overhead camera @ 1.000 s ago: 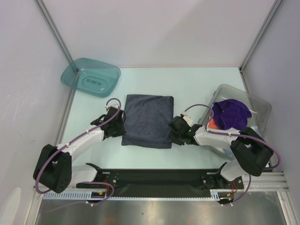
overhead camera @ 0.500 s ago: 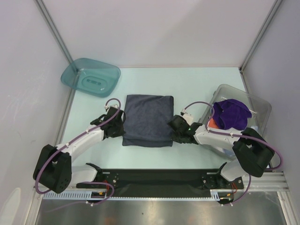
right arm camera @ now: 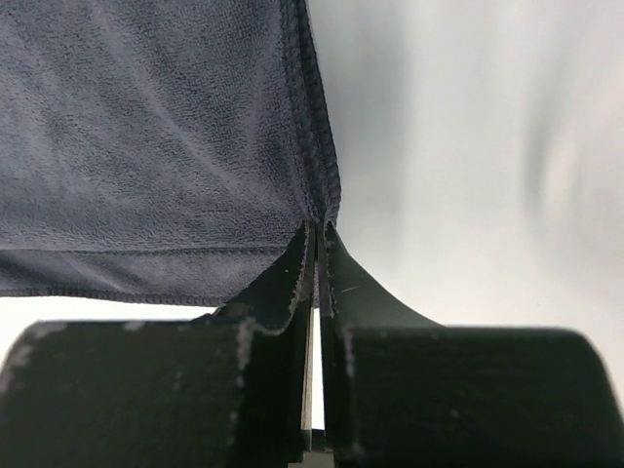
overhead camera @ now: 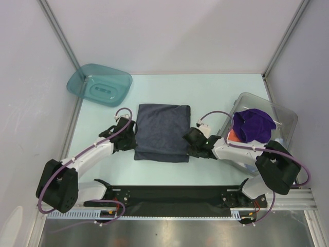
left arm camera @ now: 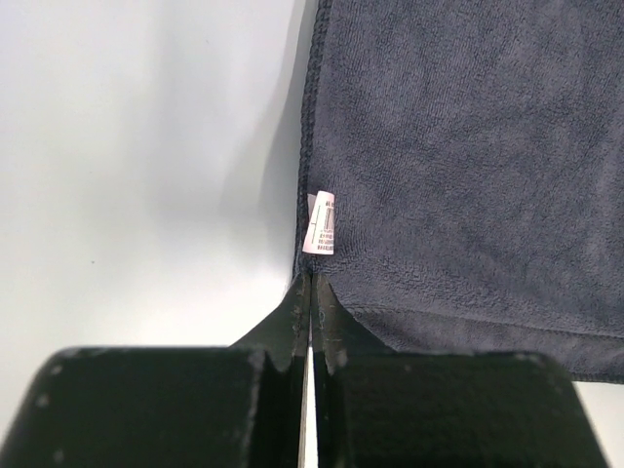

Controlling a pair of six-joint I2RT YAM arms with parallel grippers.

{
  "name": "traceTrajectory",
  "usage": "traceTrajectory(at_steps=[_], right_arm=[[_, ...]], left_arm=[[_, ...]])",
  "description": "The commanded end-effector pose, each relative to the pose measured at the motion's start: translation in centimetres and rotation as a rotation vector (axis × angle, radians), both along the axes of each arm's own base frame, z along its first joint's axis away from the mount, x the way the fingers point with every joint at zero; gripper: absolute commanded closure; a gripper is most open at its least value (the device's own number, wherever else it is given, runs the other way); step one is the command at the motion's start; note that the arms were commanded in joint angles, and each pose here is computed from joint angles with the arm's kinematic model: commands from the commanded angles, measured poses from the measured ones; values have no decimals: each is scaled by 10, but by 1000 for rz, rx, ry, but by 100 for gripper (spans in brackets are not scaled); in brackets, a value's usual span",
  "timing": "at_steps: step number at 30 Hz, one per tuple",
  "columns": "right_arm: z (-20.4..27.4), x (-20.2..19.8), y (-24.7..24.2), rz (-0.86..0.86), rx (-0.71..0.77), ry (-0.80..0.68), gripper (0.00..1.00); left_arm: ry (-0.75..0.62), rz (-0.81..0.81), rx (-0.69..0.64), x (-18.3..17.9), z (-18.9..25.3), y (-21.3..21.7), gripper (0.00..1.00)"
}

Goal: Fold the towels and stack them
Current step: Fold the towel

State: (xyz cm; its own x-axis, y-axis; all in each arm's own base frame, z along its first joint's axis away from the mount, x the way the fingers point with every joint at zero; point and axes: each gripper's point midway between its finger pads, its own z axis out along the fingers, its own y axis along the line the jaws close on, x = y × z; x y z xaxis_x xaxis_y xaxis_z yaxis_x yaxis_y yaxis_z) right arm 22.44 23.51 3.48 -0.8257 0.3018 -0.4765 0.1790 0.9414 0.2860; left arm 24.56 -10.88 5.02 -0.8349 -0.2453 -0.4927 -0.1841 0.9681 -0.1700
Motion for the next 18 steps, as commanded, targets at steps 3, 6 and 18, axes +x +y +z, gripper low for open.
traceTrajectory(at_steps=[3, 6, 18], right_arm=[[47, 19, 10, 37, 19, -122, 100], [68, 19, 12, 80, 26, -143, 100], [59, -21, 10, 187, 155, -120, 100]], left_arm=[[-61, 16, -18, 15, 33, -2, 100], [-80, 11, -21, 18, 52, -4, 100], [12, 12, -71, -17, 25, -3, 100]])
